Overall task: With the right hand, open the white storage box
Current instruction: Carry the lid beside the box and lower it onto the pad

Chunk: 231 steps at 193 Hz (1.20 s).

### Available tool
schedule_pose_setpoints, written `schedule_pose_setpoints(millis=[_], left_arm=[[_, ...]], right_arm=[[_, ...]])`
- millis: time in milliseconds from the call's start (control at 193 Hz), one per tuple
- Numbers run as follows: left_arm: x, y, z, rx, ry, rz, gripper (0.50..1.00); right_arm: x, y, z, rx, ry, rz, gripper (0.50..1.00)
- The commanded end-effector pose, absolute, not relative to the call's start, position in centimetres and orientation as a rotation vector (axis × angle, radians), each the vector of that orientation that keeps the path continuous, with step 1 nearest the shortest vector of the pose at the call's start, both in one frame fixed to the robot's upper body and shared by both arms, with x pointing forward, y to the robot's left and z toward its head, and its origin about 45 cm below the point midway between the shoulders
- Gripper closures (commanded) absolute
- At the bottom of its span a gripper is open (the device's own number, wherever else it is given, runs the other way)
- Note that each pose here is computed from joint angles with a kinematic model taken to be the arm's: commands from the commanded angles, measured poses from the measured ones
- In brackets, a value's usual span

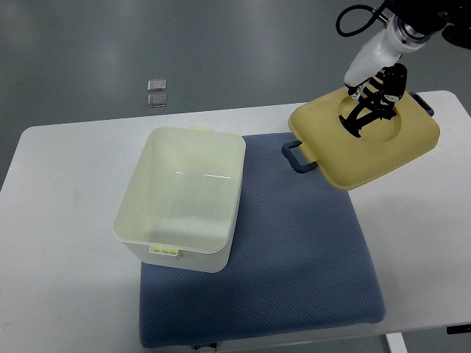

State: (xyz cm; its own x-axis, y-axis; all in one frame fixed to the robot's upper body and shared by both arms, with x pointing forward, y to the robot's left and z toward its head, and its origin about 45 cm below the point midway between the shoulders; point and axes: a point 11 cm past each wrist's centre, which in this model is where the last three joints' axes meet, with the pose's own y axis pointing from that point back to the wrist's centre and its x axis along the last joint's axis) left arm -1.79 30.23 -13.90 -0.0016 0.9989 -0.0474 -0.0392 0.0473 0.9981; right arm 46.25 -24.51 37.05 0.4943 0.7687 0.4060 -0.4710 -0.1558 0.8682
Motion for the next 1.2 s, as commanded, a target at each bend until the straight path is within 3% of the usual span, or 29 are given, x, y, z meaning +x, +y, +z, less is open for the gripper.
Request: schedule_pose_setpoints(millis=[0, 737, 1194], left_arm=[[-1.8, 30.2, -13.9, 1.144, 1.204, 1.195, 0.5], [-1.8, 30.3, -13.9, 1.147, 1.203, 1.194, 0.5], [-1.9, 30.3, -13.9, 1.151, 1.207, 1.191, 0.5]], right_arm=[[46.2, -24.7, 36.2, 1.335, 0.3, 1.103, 1.0], [45.6, -21.8, 30.1, 1.418, 0.375, 1.169, 1.0], [45.3, -17.8, 28.5, 1.417, 0.452, 1.235, 1.0]])
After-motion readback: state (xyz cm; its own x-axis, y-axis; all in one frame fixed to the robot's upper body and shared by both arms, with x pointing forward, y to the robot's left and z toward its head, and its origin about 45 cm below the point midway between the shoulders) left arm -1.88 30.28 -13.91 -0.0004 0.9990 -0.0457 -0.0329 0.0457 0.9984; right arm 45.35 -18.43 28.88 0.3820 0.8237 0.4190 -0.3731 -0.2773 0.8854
